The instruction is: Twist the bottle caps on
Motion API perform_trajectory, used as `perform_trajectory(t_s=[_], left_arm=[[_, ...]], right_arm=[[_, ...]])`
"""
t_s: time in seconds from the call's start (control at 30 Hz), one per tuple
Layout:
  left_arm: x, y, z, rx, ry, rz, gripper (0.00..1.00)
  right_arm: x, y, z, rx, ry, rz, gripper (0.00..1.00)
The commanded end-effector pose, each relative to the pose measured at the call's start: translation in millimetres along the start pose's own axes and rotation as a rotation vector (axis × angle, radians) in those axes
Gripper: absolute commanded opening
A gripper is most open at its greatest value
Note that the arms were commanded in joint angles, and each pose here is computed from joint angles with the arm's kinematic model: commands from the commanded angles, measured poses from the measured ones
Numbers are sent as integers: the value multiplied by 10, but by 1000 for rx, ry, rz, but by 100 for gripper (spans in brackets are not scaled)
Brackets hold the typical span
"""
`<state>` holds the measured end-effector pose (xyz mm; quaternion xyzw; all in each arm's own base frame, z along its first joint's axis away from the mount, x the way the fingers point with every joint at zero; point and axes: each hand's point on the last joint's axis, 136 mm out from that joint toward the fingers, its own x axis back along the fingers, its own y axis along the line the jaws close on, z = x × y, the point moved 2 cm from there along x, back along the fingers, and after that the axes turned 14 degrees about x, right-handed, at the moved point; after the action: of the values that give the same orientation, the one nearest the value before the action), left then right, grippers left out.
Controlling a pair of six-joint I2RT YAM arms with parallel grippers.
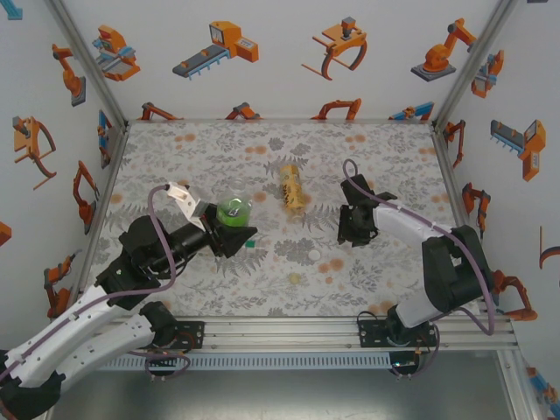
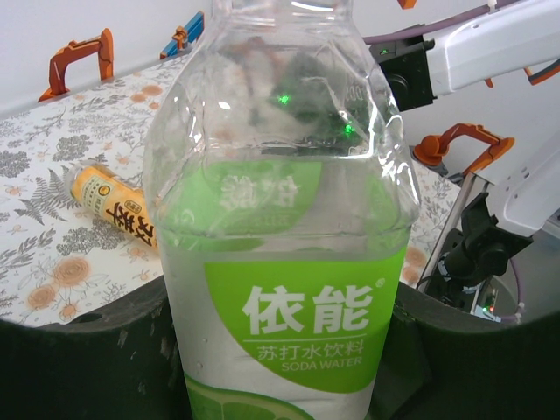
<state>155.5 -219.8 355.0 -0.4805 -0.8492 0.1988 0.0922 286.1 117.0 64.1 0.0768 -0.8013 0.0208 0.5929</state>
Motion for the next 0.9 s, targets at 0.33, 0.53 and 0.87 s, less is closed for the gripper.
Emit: perform_trajectory(t_s=[0.33, 0.53, 0.87], left_arm=[[2, 12, -26, 8, -24, 0, 0], [6, 11, -37, 7, -29, 0, 0], [-2, 22, -45, 7, -33, -6, 0]], right_arm=[[69, -57, 34, -1, 0, 15, 42], [-13, -73, 94, -7, 28, 20, 42], [-113, -78, 151, -23, 52, 19, 43]])
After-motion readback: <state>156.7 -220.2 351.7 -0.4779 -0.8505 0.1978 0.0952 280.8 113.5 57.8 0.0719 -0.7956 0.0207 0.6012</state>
